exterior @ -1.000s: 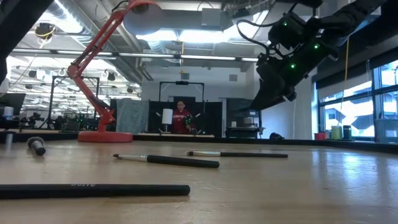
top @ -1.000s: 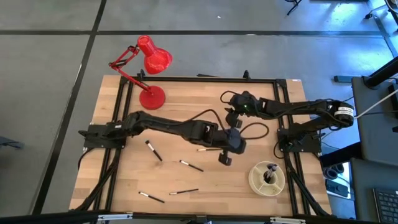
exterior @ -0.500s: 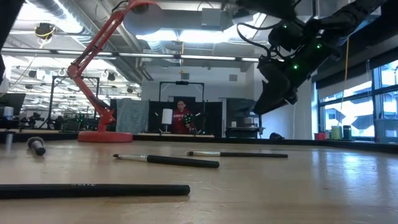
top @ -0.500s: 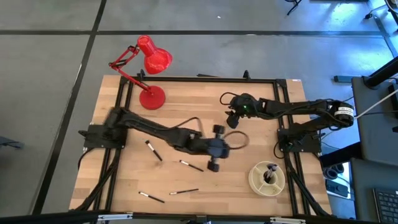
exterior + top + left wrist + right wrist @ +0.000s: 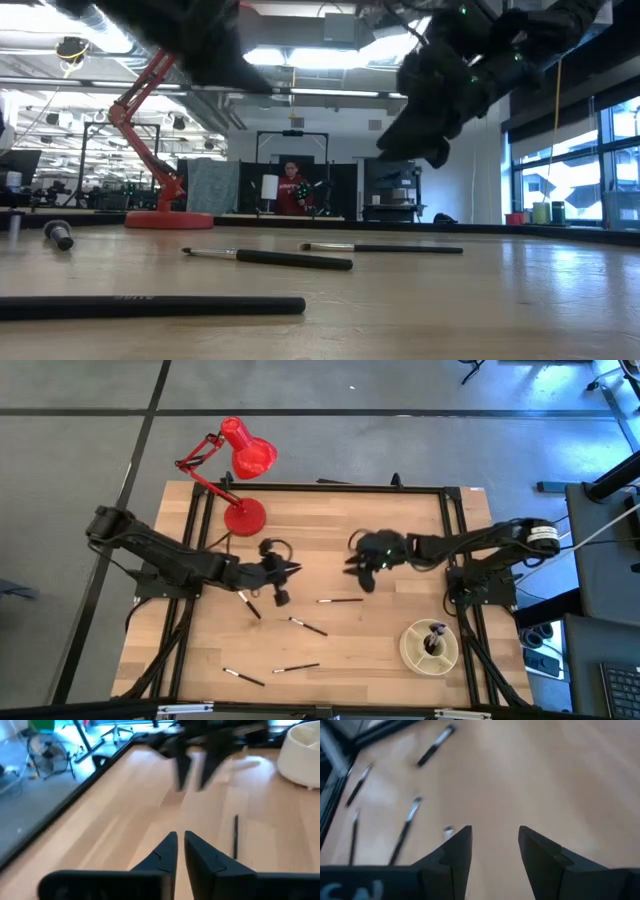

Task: Sort items
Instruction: Adjust the eyeshadow brush into the brush organizer

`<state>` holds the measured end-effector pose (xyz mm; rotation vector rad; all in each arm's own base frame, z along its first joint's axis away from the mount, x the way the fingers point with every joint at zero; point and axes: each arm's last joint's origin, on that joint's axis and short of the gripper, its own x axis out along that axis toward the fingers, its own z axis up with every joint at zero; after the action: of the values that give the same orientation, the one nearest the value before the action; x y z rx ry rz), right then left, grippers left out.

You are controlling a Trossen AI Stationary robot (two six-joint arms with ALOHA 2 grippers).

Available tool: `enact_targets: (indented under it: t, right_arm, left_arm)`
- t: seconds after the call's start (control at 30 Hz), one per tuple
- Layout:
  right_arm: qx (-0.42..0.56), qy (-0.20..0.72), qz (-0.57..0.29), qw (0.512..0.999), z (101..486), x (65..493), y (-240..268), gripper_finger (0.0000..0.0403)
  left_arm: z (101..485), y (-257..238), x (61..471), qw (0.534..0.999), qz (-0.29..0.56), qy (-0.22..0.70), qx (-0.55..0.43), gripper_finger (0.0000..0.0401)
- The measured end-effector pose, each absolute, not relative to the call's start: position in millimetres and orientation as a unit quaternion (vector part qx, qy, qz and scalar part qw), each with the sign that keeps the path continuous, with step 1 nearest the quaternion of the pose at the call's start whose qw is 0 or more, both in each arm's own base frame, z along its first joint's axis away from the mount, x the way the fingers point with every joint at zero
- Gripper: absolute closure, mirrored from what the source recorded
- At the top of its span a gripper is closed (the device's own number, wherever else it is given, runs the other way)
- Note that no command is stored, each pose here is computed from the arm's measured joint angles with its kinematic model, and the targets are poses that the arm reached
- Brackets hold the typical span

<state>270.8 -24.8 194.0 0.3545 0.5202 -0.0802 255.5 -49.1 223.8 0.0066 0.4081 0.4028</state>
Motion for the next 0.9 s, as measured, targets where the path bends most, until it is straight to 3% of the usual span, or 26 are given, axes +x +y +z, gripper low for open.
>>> enact_targets:
  t: [0.3, 0.53, 0.9]
  right_arm:
    - [0.104, 0.342, 0.044, 0.933, 195, 343, 40, 0.0240]
    - [0.030, 0.514, 0.011, 0.857, 176, 394, 52, 0.0240]
    - [-0.014, 0.530, 0.031, 0.847, 168, 427, 52, 0.0241]
  left_arm:
    - [181, -32, 226, 0.960, 0.230, 0.158, -0.031, 0.0301]
    - [171, -28, 224, 0.956, 0.235, 0.175, -0.030, 0.0286]
    - [154, -29, 213, 0.942, 0.251, 0.214, -0.058, 0.0288]
